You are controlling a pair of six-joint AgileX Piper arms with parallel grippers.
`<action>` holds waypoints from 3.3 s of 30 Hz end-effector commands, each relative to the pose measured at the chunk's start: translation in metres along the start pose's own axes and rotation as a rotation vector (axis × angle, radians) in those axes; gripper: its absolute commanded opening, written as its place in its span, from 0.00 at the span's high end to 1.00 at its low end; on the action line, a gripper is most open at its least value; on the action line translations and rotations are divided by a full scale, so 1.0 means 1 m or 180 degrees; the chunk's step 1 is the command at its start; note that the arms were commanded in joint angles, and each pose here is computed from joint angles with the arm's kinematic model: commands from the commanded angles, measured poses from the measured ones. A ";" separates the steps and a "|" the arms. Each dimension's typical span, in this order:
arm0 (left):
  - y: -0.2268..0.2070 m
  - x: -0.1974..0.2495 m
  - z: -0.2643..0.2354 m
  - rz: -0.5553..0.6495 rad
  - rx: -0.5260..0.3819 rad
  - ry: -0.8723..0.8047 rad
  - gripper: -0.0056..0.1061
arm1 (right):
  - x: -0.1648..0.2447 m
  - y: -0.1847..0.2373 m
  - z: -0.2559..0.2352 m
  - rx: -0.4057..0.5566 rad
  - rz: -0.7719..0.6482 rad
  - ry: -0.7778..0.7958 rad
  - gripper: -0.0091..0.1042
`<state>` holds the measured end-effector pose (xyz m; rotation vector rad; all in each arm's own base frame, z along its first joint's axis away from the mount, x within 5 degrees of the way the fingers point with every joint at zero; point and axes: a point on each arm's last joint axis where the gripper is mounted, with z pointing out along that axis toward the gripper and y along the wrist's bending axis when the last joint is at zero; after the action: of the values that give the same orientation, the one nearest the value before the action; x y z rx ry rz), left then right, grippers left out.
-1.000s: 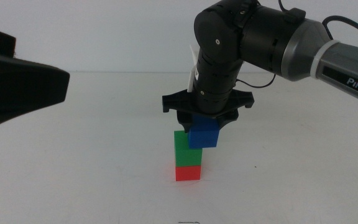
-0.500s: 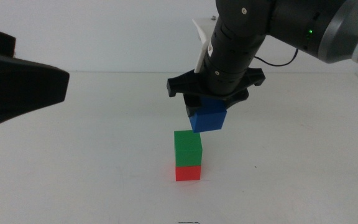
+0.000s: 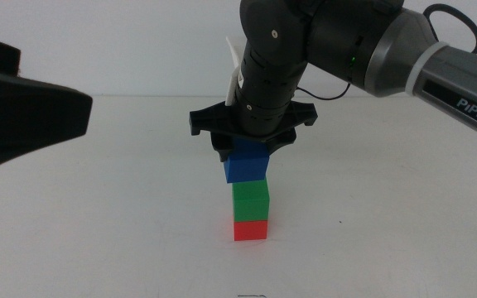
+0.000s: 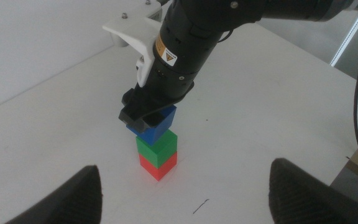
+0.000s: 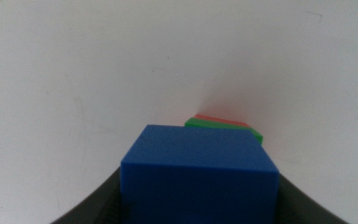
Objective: Stack red cubes first, then green, then blue cubes in a specific spot.
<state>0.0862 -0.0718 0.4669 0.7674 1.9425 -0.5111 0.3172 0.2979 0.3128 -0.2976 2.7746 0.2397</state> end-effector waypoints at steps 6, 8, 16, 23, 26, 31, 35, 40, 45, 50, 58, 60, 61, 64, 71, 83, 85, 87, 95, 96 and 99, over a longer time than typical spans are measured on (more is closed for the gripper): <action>-0.002 -0.010 -0.006 -0.0045 0.0011 -0.0285 0.15 | 0.002 -0.009 -0.028 0.0158 0.0098 -0.0114 0.93; -0.002 -0.010 -0.006 -0.0045 0.0011 -0.0285 0.15 | 0.002 -0.009 -0.028 0.0160 0.0112 -0.0115 0.93; -0.002 -0.010 -0.006 -0.0045 0.0011 -0.0285 0.15 | 0.006 -0.009 -0.010 0.0234 0.0120 0.0035 0.93; -0.002 -0.010 -0.006 -0.0045 0.0011 -0.0285 0.15 | 0.006 -0.009 -0.007 0.0247 0.0127 0.0047 0.93; -0.002 -0.010 -0.006 -0.0045 0.0011 -0.0285 0.15 | 0.005 -0.009 -0.006 0.0260 0.0145 0.0036 0.93; -0.002 -0.010 -0.006 -0.0045 0.0011 -0.0285 0.15 | 0.004 -0.008 0.004 0.0282 0.0136 0.0067 0.93; -0.002 -0.010 -0.006 -0.0045 0.0011 -0.0285 0.15 | 0.003 -0.007 0.008 0.0258 0.0129 0.0024 0.93; -0.002 -0.010 -0.006 -0.0045 0.0011 -0.0285 0.15 | 0.002 -0.003 0.008 0.0143 0.0171 -0.0009 0.83; -0.002 -0.010 -0.006 -0.0045 0.0011 -0.0285 0.15 | 0.002 -0.002 0.008 0.0127 0.0175 -0.0010 0.27; -0.002 -0.010 -0.006 -0.0045 0.0011 -0.0285 0.15 | 0.002 -0.004 -0.006 0.0110 0.0165 -0.0072 0.18; -0.002 -0.010 -0.006 -0.0045 0.0011 -0.0285 0.15 | 0.003 -0.007 -0.037 0.0013 0.0147 -0.0265 0.18; -0.002 -0.010 -0.006 -0.0045 0.0011 -0.0285 0.15 | 0.005 -0.007 -0.047 0.0010 0.0087 -0.0332 0.18; -0.002 -0.010 -0.006 -0.0045 0.0011 -0.0285 0.15 | 0.005 -0.008 -0.052 -0.0003 0.0067 -0.0357 0.18; -0.002 -0.010 -0.006 -0.0045 0.0011 -0.0285 0.15 | 0.008 -0.010 -0.074 -0.0093 0.0003 -0.0497 0.18; -0.002 -0.010 -0.006 -0.0045 0.0011 -0.0285 0.15 | 0.013 -0.048 -0.141 -0.0216 -0.0300 -0.1067 0.18; -0.002 -0.010 -0.006 -0.0045 0.0011 -0.0285 0.15 | 0.064 -0.156 -0.170 -0.0317 -0.0232 -0.2656 0.23; -0.002 -0.010 -0.006 -0.0045 0.0011 -0.0285 0.15 | 0.078 -0.170 -0.167 -0.0216 -0.0256 -0.2814 0.23; -0.002 -0.010 -0.006 -0.0045 0.0011 -0.0285 0.15 | 0.091 -0.181 -0.168 -0.0142 -0.0232 -0.2998 0.23; -0.002 -0.010 -0.006 -0.0045 0.0011 -0.0285 0.15 | 0.108 -0.191 -0.176 -0.0052 -0.0235 -0.3325 0.23; -0.002 -0.010 -0.006 -0.0045 0.0011 -0.0285 0.15 | 0.108 -0.190 -0.177 -0.0058 -0.0228 -0.3334 0.23; -0.002 -0.010 -0.006 -0.0045 0.0011 -0.0285 0.15 | 0.108 -0.191 -0.176 -0.0060 -0.0225 -0.3325 0.23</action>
<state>0.0862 -0.0718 0.4669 0.7674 1.9425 -0.5111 0.2094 0.0634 0.3960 -0.2067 1.8463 0.3037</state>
